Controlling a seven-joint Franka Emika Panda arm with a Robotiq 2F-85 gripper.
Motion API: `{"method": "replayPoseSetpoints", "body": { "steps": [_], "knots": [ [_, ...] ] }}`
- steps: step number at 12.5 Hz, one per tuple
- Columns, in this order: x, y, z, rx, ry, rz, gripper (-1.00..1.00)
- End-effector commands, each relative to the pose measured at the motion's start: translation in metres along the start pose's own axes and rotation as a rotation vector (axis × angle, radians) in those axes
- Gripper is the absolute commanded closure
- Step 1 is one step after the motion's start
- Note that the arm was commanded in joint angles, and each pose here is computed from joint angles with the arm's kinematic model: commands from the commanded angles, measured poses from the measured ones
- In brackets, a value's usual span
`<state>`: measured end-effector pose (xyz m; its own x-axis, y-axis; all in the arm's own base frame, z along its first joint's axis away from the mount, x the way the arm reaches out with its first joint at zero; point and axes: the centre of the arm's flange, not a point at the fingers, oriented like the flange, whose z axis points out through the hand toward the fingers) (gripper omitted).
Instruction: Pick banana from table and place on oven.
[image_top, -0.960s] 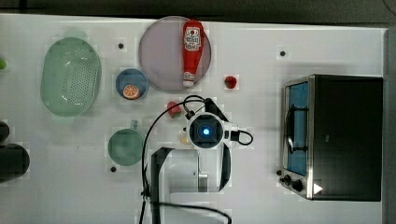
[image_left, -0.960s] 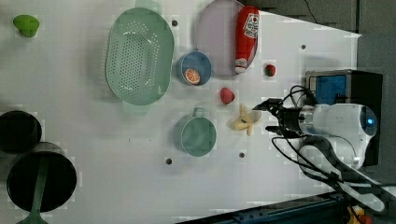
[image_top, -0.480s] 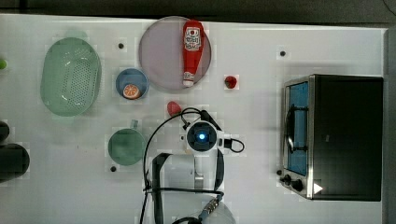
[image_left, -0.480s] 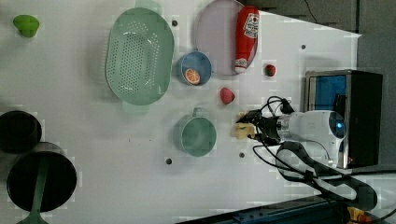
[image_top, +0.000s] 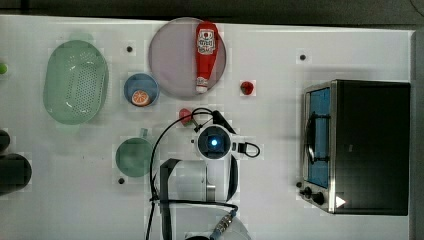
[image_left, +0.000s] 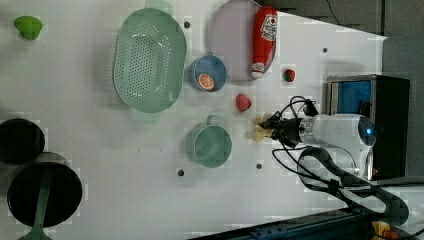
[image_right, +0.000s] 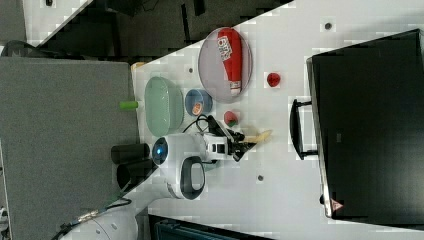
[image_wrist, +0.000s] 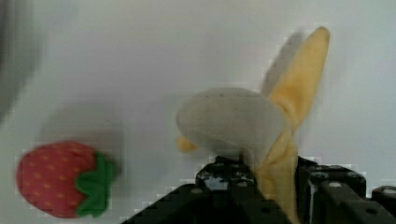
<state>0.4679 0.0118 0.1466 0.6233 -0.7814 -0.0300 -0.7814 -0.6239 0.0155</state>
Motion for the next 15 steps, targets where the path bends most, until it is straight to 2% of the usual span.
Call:
{"method": "replayPoseSetpoints", "body": {
  "steps": [1,3,7,10,12,13,15],
  "knots": [
    [0.016,-0.022,-0.059,0.099,0.082,0.031,0.45],
    [0.029,-0.036,-0.124,0.140,0.118,0.034,0.45],
    [0.039,-0.031,-0.275,0.085,0.086,0.059,0.46],
    [0.057,0.007,-0.367,0.048,0.047,0.132,0.45],
    [0.088,0.045,-0.394,0.041,0.031,0.212,0.46],
    [0.109,0.066,-0.398,0.036,0.041,0.229,0.45],
    [0.151,0.109,-0.391,-0.018,0.085,0.123,0.45]
  ]
}}
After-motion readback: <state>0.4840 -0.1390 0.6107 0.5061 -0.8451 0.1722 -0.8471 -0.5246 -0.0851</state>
